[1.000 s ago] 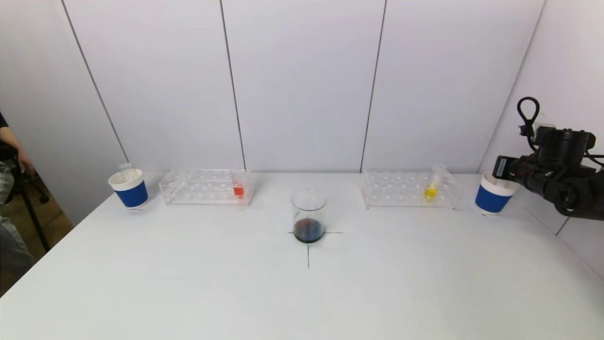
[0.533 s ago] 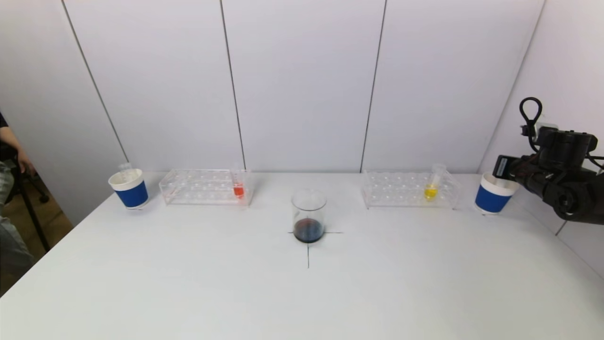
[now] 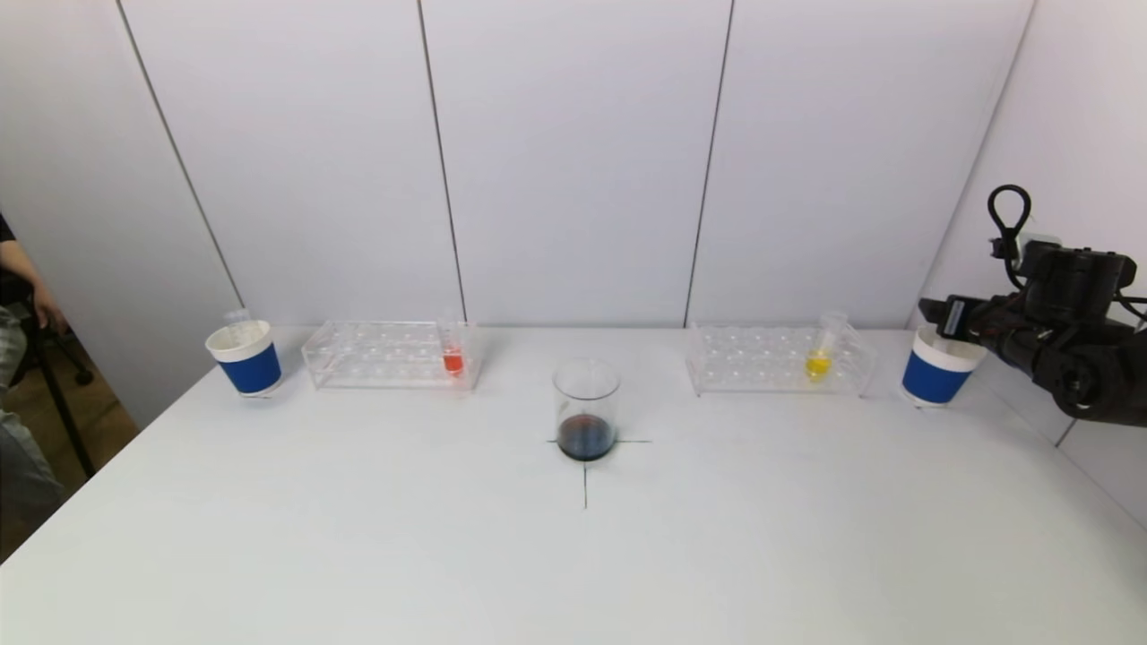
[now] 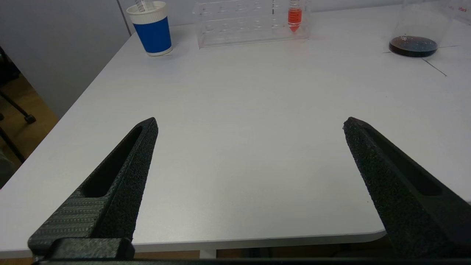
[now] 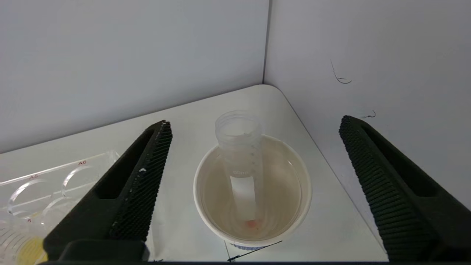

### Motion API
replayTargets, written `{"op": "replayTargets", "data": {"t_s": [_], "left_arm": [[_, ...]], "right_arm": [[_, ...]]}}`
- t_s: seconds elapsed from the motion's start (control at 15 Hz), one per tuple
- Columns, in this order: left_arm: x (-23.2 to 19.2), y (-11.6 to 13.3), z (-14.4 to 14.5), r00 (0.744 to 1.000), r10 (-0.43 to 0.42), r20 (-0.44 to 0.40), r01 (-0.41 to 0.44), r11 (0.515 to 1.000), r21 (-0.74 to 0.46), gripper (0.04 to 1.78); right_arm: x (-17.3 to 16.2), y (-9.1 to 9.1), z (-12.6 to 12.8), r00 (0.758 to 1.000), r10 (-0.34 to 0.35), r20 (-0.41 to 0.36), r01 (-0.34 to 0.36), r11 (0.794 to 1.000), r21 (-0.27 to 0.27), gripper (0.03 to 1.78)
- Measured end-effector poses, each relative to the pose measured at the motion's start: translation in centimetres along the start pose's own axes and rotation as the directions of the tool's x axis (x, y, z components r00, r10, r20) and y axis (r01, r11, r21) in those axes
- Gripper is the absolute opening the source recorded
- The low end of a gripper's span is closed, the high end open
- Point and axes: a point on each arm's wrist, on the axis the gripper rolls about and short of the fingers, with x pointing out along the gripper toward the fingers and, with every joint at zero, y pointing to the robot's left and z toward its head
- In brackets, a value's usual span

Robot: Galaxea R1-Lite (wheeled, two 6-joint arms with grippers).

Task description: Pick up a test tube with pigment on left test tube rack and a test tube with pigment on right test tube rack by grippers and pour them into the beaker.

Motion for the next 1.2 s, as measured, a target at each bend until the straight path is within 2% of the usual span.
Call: {"op": "replayTargets", "data": {"t_s": [0.13, 0.4, 0.6, 0.8, 1.0, 1.2], "left_arm": [[0.0, 0.0, 0.0, 1.000, 0.000, 0.000, 0.000, 1.000, 0.000, 1.76], [0.0, 0.0, 0.0, 1.000, 0.000, 0.000, 0.000, 1.000, 0.000, 1.76], [0.0, 0.0, 0.0, 1.000, 0.000, 0.000, 0.000, 1.000, 0.000, 1.76], [0.0, 0.0, 0.0, 1.000, 0.001, 0.000, -0.001, 1.000, 0.000, 1.76], [0.0, 0.0, 0.0, 1.000, 0.000, 0.000, 0.000, 1.000, 0.000, 1.76], [0.0, 0.0, 0.0, 1.000, 0.000, 0.000, 0.000, 1.000, 0.000, 1.76]], "right_arm": [[-0.4, 0.0, 0.4, 1.000, 0.001, 0.007, -0.001, 1.000, 0.000, 1.76], [-3.3, 0.7, 2.5, 0.998, 0.032, 0.061, -0.032, 0.999, -0.006, 1.76], [-7.8, 2.6, 3.7, 0.990, 0.107, 0.090, -0.106, 0.994, -0.023, 1.76], [-13.7, 4.2, 3.8, 0.976, 0.193, 0.102, -0.189, 0.981, -0.046, 1.76], [-19.3, 3.9, 2.7, 0.964, 0.243, 0.106, -0.237, 0.970, -0.063, 1.76], [-24.2, 2.2, 1.1, 0.963, 0.240, 0.126, -0.233, 0.970, -0.066, 1.76]]}}
